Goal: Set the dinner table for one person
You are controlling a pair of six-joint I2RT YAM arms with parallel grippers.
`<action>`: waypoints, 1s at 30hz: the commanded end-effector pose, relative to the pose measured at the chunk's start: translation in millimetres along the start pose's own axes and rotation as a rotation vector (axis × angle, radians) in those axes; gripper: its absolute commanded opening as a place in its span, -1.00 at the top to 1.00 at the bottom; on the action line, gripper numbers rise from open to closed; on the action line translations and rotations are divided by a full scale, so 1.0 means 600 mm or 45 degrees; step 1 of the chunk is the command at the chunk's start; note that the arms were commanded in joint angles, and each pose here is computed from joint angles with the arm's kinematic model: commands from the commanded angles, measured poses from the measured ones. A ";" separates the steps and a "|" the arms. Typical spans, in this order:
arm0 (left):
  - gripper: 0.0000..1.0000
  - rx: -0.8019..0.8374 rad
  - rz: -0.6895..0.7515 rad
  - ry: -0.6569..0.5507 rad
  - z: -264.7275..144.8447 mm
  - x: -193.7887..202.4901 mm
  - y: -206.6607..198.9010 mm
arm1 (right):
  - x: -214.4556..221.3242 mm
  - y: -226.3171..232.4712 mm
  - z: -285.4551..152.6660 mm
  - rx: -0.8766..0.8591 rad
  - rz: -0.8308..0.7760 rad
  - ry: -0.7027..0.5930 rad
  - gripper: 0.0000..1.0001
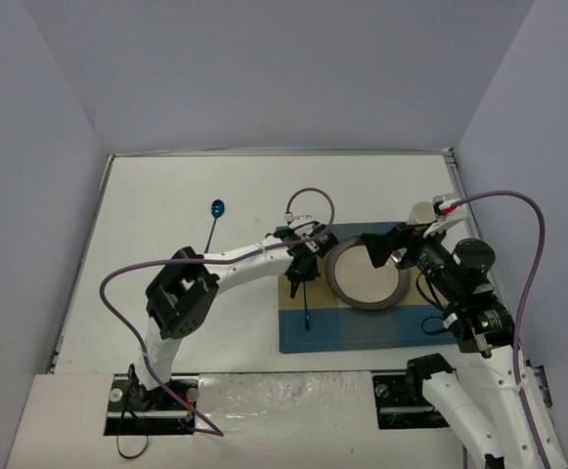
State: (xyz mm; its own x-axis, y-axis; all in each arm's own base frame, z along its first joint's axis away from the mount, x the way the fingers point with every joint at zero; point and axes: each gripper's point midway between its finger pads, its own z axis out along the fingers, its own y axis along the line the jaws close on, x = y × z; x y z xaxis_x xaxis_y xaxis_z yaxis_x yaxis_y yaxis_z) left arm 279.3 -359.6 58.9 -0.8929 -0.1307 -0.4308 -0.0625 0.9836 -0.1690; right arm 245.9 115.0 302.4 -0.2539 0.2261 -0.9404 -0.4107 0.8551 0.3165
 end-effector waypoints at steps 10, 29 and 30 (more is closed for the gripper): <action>1.00 -0.018 0.019 -0.034 -0.002 -0.009 -0.003 | -0.026 0.019 -0.009 -0.047 -0.087 -0.074 -1.00; 0.92 -0.012 0.048 -0.008 0.003 -0.001 -0.003 | -0.015 0.016 -0.009 -0.040 -0.087 -0.048 -1.00; 0.87 -0.017 0.048 -0.005 0.003 -0.001 -0.001 | -0.014 0.016 -0.008 -0.040 -0.087 -0.046 -1.00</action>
State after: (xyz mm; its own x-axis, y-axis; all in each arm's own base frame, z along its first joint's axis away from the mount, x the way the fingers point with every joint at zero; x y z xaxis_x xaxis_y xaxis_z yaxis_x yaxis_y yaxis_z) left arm 274.4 -350.6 31.5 -0.9122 -0.0873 -0.4004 -0.0553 0.9943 -0.0907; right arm 236.5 117.3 298.3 -0.2545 0.1824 -0.9497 -0.4326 0.8569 0.2805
